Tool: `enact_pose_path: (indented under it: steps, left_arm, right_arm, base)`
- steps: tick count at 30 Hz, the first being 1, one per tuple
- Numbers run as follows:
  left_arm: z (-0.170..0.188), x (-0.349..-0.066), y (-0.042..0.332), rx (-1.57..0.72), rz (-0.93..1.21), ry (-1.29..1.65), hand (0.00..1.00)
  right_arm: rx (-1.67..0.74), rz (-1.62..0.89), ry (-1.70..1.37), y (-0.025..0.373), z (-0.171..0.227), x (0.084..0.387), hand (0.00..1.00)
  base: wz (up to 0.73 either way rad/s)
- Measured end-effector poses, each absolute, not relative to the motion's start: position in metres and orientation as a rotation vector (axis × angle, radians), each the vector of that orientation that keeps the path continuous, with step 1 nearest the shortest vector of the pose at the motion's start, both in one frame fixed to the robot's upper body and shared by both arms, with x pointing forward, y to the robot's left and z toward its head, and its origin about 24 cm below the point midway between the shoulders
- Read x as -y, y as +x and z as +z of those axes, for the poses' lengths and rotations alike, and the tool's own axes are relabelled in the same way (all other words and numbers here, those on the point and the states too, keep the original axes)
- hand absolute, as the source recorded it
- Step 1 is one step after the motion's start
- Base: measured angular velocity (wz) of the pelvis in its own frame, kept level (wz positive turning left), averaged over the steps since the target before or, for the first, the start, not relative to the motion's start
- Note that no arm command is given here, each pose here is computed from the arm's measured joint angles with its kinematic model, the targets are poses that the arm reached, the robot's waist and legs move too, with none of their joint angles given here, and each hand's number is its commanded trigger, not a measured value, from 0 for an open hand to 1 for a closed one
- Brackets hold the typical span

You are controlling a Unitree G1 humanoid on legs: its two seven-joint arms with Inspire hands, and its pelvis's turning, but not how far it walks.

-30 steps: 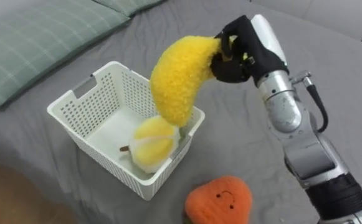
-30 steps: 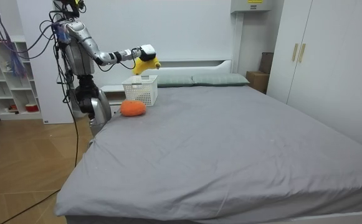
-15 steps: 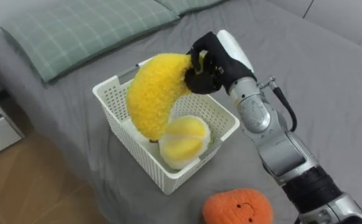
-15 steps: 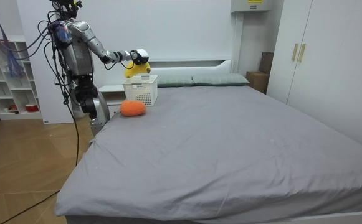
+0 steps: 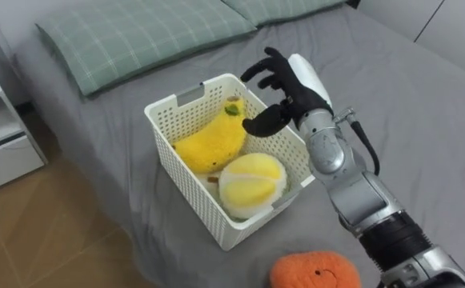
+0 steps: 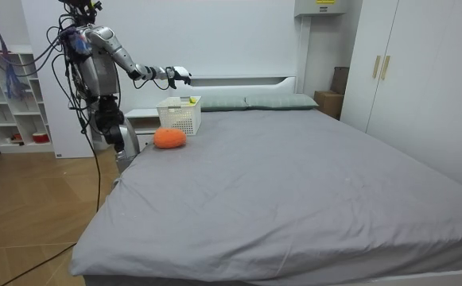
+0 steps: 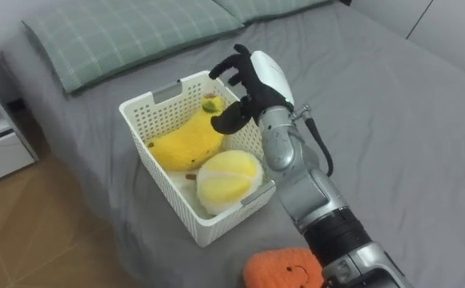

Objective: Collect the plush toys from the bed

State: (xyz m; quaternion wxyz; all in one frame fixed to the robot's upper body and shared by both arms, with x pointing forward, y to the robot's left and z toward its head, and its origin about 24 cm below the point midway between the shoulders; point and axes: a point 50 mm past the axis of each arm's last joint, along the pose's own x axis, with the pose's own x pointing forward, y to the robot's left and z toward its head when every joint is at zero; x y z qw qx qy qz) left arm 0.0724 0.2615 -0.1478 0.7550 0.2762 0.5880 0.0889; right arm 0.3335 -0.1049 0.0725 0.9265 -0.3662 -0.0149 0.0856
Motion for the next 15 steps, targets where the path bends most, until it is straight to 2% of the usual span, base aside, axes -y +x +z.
enact_pose_path:
  steps: [15]
  left_arm:
    - [-0.149, -0.255, 0.075, -1.275, 0.185, 0.582, 0.0]
  right_arm:
    - [-0.034, 0.191, -0.725, 0.334, 0.061, 0.11, 0.0]
  base:
    - [-0.03]
